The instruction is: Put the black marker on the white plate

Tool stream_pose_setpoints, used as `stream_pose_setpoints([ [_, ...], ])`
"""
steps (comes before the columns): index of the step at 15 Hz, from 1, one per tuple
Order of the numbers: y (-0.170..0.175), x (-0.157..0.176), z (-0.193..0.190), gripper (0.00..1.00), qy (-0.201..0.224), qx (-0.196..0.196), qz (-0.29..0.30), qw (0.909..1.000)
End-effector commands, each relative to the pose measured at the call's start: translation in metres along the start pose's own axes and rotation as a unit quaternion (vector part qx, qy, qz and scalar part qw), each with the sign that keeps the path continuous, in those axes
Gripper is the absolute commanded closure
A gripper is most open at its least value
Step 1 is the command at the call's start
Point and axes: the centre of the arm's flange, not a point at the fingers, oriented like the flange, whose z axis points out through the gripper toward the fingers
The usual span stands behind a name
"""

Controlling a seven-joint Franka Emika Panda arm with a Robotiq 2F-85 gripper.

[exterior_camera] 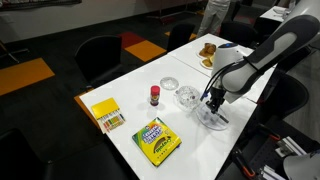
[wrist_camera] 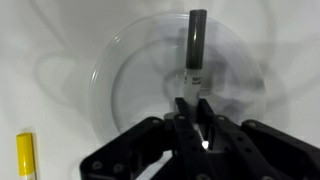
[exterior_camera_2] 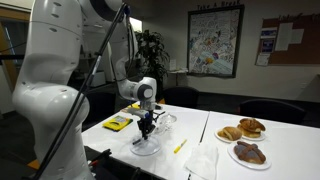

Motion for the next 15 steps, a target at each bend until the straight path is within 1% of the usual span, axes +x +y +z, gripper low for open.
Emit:
stream_pose_setpoints([
  [1,-0.001,-0.012,0.004,0.71,0.006,-0.035,0.014,0.9993],
  [2,-0.001,-0.013,0.004,0.57,0.008,-0.040,0.015,0.9991],
  [3,-0.001,-0.014,0.001,0.52,0.013,-0.043,0.012,0.9989],
  [7,-0.003,-0.016,-0.019,0.23,0.033,-0.029,-0.016,0.9989],
  [8,-0.003,-0.018,-0.029,0.16,0.044,-0.029,-0.023,0.9983],
  [9,-0.003,-0.019,-0.037,0.10,0.055,-0.025,-0.033,0.9976],
  [10,-0.003,-0.021,-0.050,0.02,0.075,-0.030,-0.044,0.9958],
  [11,-0.004,-0.023,-0.060,0.00,0.091,-0.030,-0.052,0.9940],
  [13,-0.004,-0.027,-0.084,0.00,0.124,-0.037,-0.070,0.9891],
  [15,-0.003,-0.030,-0.104,0.00,0.148,-0.037,-0.080,0.9851],
])
